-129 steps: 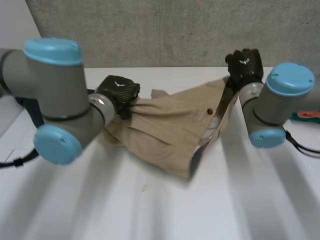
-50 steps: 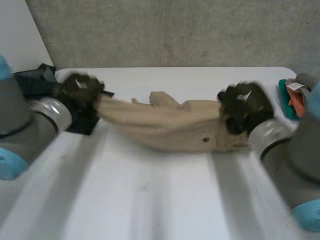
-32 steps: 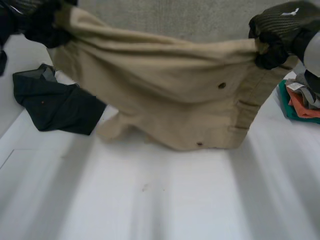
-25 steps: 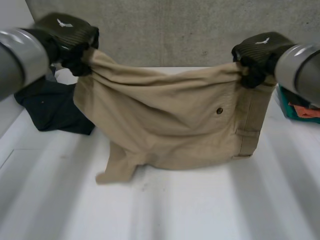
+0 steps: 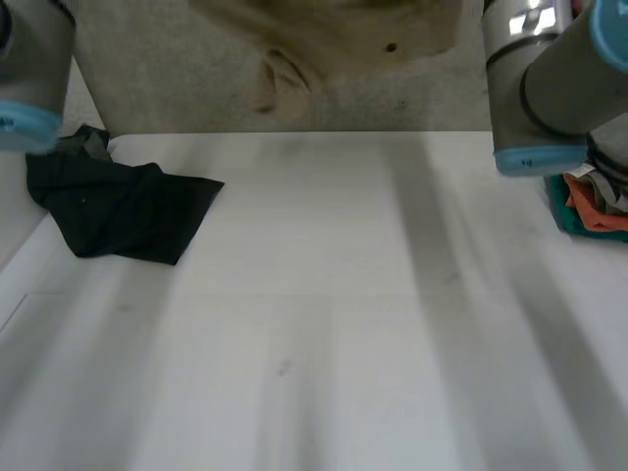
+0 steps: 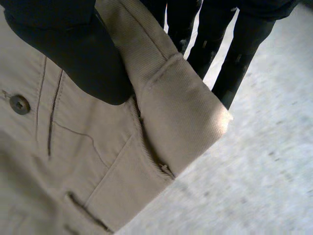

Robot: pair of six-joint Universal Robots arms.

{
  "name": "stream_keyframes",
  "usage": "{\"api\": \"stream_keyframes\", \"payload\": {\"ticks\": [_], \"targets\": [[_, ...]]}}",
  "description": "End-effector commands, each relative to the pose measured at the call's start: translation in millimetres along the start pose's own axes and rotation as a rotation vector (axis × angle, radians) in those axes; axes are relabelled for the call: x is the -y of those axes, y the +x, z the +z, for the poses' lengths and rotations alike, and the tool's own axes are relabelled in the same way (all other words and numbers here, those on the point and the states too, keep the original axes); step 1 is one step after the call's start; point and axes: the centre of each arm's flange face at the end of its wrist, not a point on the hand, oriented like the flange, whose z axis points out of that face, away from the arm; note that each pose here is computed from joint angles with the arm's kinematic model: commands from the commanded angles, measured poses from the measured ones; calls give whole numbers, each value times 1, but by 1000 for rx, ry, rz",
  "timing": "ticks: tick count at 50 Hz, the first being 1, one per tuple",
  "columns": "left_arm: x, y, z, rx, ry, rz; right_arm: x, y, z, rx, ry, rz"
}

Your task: Fold the laundry.

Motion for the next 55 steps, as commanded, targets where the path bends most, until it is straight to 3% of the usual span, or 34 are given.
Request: {"api": "stream_keyframes", "payload": {"ticks": [1, 10, 14, 19, 23, 32, 40, 50, 55], "targets": [[-69, 31, -43, -133, -258, -2, -60, -20, -38, 112, -238, -23], [-190, 88, -126, -322, -620, 34, -161, -62, -148, 394, -578, -113], [-209, 98, -161, -401, -752, 100, -183, -65, -186, 480, -669, -189], [-188, 98, -188, -482, -851, 162, -171, -49, -202, 515, -757, -223], [-147, 92, -212, -551, -917, 188, -136, -31, -212, 574, -864, -229], [-81, 81, -272, -758, -1081, 215, -54, 9, -261, 928, -1196, -281], [-64, 83, -291, -889, -1143, 197, -46, 16, -273, 990, -1236, -272], [-59, 92, -267, -904, -1066, 226, -60, 15, -271, 959, -1236, -253], [-72, 94, -218, -767, -897, 238, -65, 11, -272, 903, -1213, -227]]}}
